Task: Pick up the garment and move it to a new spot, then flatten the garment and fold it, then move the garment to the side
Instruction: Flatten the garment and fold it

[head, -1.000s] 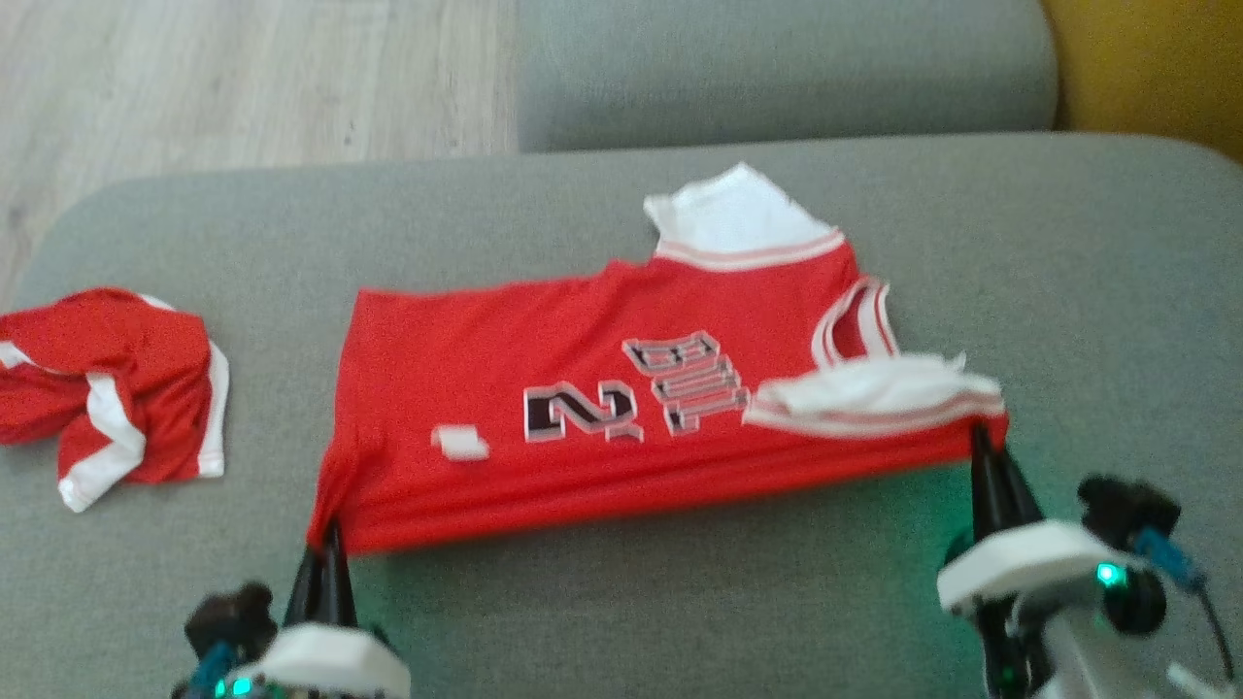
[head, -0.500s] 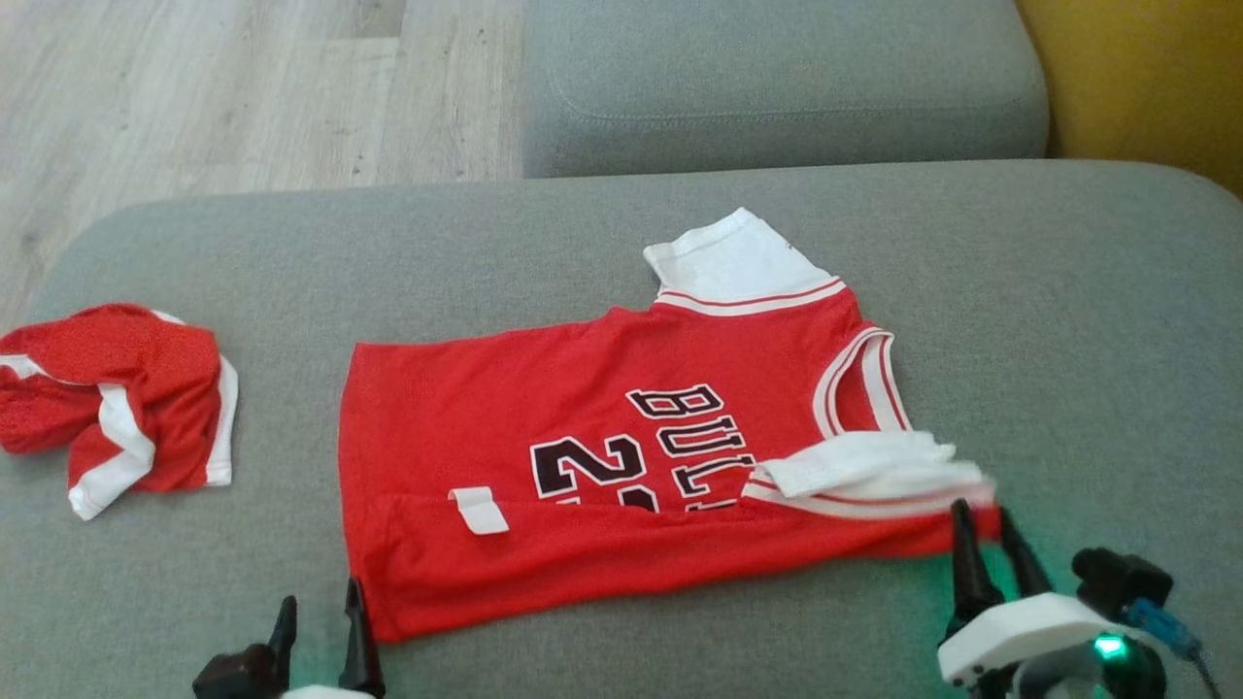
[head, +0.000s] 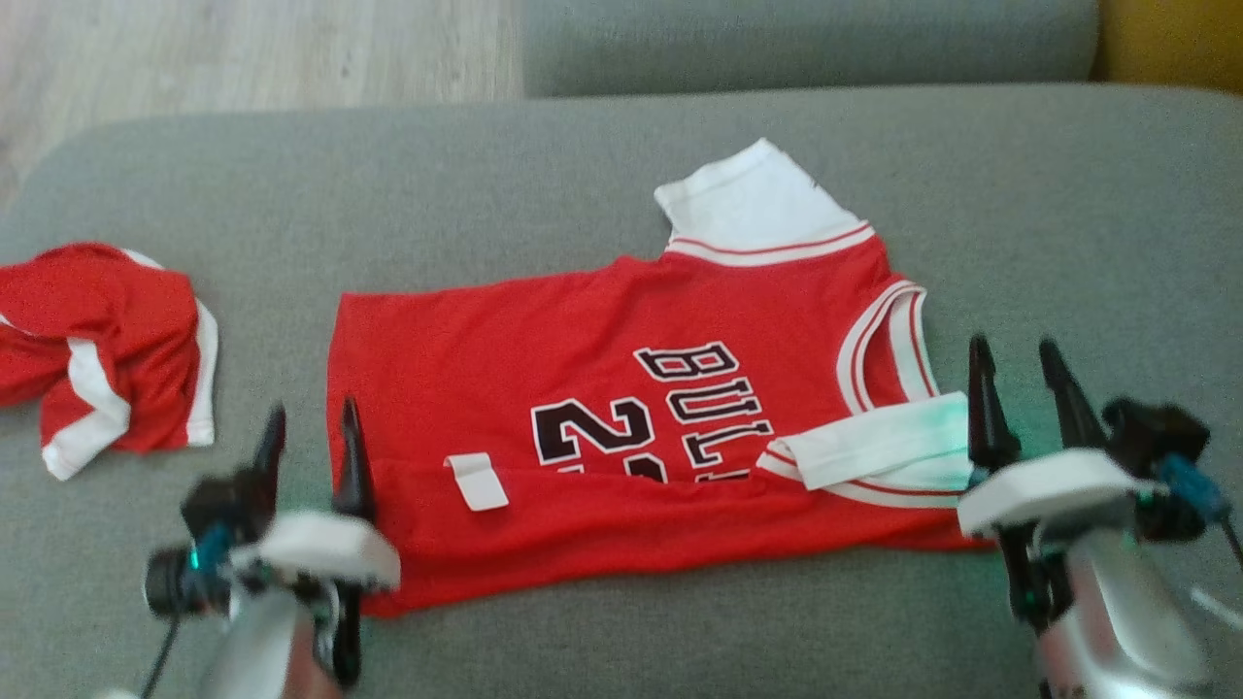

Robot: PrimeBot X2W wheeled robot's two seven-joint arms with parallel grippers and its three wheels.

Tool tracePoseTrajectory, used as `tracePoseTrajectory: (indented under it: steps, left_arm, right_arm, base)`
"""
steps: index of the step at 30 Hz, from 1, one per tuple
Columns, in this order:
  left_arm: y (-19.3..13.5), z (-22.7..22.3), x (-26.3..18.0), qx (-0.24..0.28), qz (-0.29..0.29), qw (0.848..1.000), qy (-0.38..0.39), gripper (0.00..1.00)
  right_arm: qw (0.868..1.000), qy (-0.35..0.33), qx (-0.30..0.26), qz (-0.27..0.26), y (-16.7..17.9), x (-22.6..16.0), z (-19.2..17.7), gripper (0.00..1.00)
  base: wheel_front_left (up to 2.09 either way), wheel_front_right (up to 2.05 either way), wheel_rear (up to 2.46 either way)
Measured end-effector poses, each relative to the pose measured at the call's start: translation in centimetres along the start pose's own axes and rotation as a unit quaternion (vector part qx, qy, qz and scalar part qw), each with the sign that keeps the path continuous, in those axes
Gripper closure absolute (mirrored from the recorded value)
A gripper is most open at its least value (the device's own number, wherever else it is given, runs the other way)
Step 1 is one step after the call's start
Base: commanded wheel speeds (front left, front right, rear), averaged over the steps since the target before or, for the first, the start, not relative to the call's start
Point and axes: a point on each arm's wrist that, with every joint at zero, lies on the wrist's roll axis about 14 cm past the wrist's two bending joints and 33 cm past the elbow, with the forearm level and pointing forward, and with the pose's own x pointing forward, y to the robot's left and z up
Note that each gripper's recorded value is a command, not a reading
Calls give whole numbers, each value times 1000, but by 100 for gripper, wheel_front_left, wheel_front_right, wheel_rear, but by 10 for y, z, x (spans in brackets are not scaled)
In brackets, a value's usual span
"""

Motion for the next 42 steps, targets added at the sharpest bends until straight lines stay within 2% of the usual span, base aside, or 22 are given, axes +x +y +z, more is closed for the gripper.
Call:
tracePoseTrajectory:
  steps: [8,18,20,21,22,23,31,35,37,42]
  left_arm:
    - [-7,12,57,5,-19,1000,15,0]
    - [-1,-14,100,16,-16,997,76,0]
    - [0,-18,104,19,-9,996,82,4]
    - [0,-20,105,21,-9,996,84,56]
    - [0,-21,106,23,-8,996,86,92]
    - [0,-24,106,22,-9,996,90,100]
    - [1,-23,110,21,-11,996,87,100]
    - [-3,-9,115,36,-19,997,60,100]
    - [-5,-5,116,38,-22,998,50,100]
    - [-3,-2,116,38,-20,998,41,100]
  right_arm:
    - [999,3,-25,34,16,43,2,0]
    - [998,33,-38,43,12,63,-21,0]
    - [998,36,-36,43,10,65,-23,0]
    - [998,36,-35,43,10,66,-24,0]
    - [998,34,-28,41,10,68,-23,0]
    - [998,31,-22,42,11,70,-21,0]
    - [996,24,-46,79,25,103,-1,0]
    - [991,73,-70,88,25,130,0,0]
    - [984,94,-108,102,28,144,2,0]
    - [974,145,-133,114,42,180,1,0]
  base:
    - [0,0,0]
    - [0,0,0]
    - [0,0,0]
    - [0,0,0]
    - [0,0,0]
    - [0,0,0]
    - [0,0,0]
    - [0,0,0]
    - [0,0,0]
    - [0,0,0]
